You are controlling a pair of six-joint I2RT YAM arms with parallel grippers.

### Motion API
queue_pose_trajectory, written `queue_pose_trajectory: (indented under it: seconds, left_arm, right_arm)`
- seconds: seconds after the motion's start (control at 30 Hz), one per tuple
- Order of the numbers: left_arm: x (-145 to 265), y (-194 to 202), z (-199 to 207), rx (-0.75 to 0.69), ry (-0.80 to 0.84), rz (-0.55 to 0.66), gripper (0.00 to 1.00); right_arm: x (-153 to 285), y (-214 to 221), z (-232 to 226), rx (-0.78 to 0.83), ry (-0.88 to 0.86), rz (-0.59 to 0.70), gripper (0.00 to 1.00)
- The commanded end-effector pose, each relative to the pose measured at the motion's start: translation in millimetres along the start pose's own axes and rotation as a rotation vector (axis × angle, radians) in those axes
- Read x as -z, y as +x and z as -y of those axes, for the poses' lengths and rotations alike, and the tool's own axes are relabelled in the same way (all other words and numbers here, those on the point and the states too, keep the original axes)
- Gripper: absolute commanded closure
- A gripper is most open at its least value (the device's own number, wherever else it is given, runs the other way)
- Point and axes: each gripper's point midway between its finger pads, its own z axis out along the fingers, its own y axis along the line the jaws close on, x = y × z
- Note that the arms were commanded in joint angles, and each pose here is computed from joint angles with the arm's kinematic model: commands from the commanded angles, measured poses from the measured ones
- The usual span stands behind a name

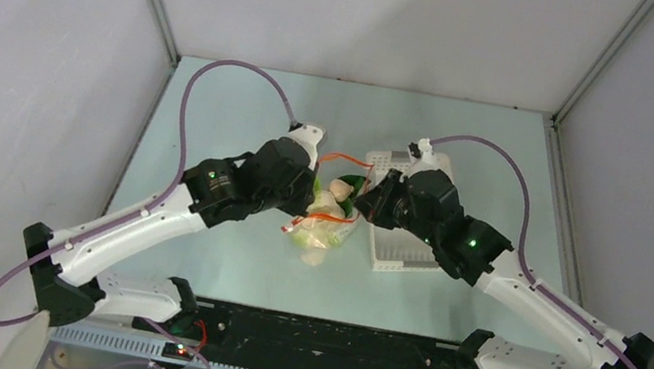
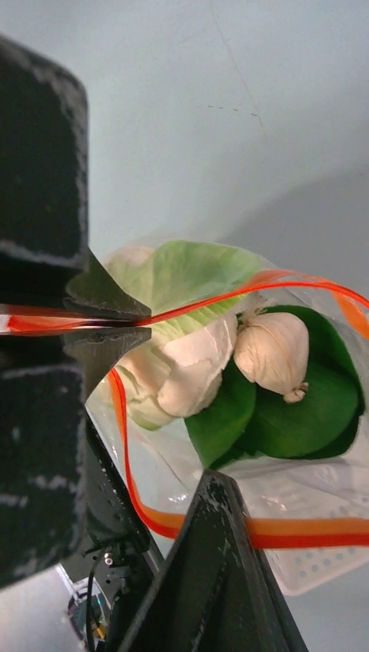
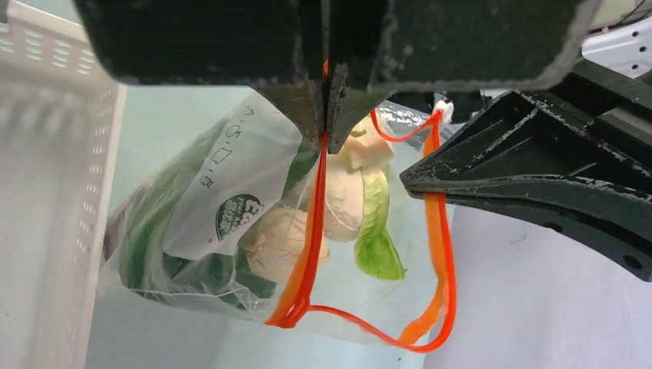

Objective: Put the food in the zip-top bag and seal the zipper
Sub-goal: Adjust the zipper food storage bag at the center of the board.

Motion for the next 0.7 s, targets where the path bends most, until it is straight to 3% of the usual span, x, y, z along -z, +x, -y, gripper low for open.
queue_pose_trajectory:
  seconds: [0.0, 0.03, 0.2, 0.3, 0.37, 0.53, 0.67]
  left_arm:
    - [5.2, -34.8, 16.1, 0.012, 0.076, 0.139, 0.85]
    - [5.4, -33.6, 15.0, 0.015, 0.071, 0.135, 0.81]
    - [19.1, -23.9, -0.3, 0.053, 0.045, 0.159, 0.40]
    - [28.5, -7.2, -16.4, 0.058, 0.021, 0.164, 0.08]
    - [45.9, 1.6, -23.4, 0.068, 0.051, 0.191, 0.01]
    - [52.2, 50.0, -38.0, 0.098, 0.101, 0.161, 0.00]
    - [54.8, 67.1, -26.1, 0.114, 0.240, 0.198, 0.00]
  right_arm:
    - [3.1, -20.8, -16.0, -0.108, -0.029, 0.108, 1.00]
    - [2.1, -22.5, -11.3, -0.129, -0.008, 0.122, 1.00]
    - [3.9, -30.9, 1.5, -0.171, 0.034, 0.172, 1.00]
    - [4.6, -34.2, 8.2, -0.179, 0.052, 0.183, 1.00]
    - [4.4, -34.6, 10.4, -0.183, 0.060, 0.183, 1.00]
    - [-0.4, -29.8, 12.8, -0.187, 0.070, 0.165, 1.00]
    - [-4.0, -25.7, 13.8, -0.194, 0.076, 0.149, 1.00]
